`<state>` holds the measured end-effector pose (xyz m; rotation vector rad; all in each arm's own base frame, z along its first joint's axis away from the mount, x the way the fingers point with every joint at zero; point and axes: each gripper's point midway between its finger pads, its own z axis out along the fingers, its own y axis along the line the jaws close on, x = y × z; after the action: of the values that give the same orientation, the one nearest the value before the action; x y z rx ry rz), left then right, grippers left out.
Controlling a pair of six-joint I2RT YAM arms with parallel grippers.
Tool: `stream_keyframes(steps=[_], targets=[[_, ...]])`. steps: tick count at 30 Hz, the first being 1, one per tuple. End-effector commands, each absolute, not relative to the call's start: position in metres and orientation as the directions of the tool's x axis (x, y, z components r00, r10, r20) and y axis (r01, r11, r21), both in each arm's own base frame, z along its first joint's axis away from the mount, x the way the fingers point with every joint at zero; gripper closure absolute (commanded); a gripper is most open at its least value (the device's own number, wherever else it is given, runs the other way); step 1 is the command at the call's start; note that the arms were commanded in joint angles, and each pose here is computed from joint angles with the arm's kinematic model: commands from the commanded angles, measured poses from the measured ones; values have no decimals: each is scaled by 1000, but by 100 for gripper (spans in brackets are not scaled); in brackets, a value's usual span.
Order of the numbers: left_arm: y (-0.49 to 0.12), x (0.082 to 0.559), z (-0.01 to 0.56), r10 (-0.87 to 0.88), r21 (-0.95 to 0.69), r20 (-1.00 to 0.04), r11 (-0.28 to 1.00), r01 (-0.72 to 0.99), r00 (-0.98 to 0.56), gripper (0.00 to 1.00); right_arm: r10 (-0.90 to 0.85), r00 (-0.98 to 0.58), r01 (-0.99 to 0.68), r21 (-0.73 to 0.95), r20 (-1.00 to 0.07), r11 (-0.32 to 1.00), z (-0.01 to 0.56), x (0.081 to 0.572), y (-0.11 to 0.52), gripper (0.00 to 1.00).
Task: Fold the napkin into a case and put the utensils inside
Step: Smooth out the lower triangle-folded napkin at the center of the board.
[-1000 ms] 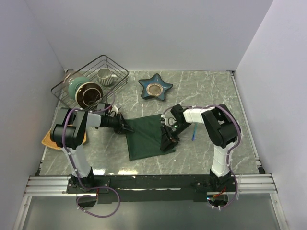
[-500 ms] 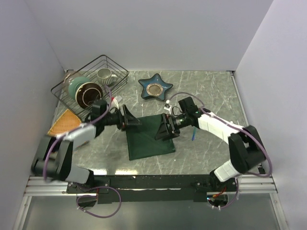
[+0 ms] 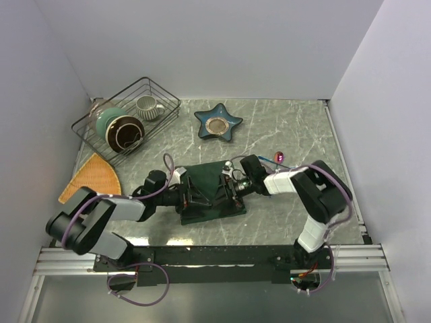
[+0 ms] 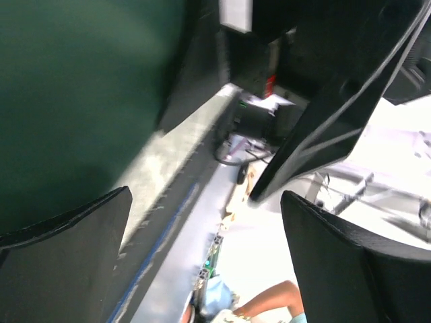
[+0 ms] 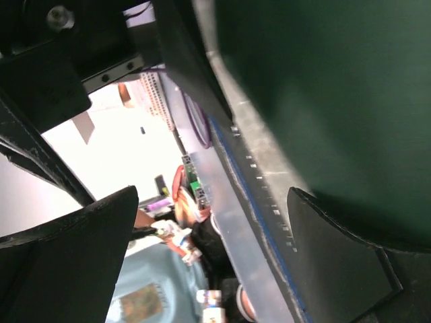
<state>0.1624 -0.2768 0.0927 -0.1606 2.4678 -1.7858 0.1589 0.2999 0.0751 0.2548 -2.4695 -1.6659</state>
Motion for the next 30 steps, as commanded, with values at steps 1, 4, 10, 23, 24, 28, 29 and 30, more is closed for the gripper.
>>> stream_keyframes(steps=[1,4,10,23,24,28,29,30], targets=[[-261,166,60,-215,-918,52,373,-131,-975,1,-188,-979,-2,924,76,383,53,173,286,0],[-252,167,44,-245,-895,91,405,-187,-965,1,-195,-970,45,897,144,439,36,168,274,0],[-239,167,47,-228,-895,69,415,-161,-971,2,-207,-967,36,885,148,464,39,166,269,0],[-199,305,159,-322,-880,-378,416,229,-868,48,-266,-911,-401,822,-314,405,146,257,295,10],[-188,324,148,-367,-858,-378,485,173,-850,63,-263,-910,-407,808,-319,427,143,264,295,19],[-159,355,124,-382,-791,-408,601,112,-830,70,-253,-911,-411,762,-325,500,125,286,294,43],[-157,357,123,-379,-781,-411,616,106,-829,69,-250,-913,-408,759,-323,508,122,287,295,47],[-156,359,120,-371,-773,-416,626,108,-830,68,-250,-915,-403,759,-317,512,120,288,296,53]])
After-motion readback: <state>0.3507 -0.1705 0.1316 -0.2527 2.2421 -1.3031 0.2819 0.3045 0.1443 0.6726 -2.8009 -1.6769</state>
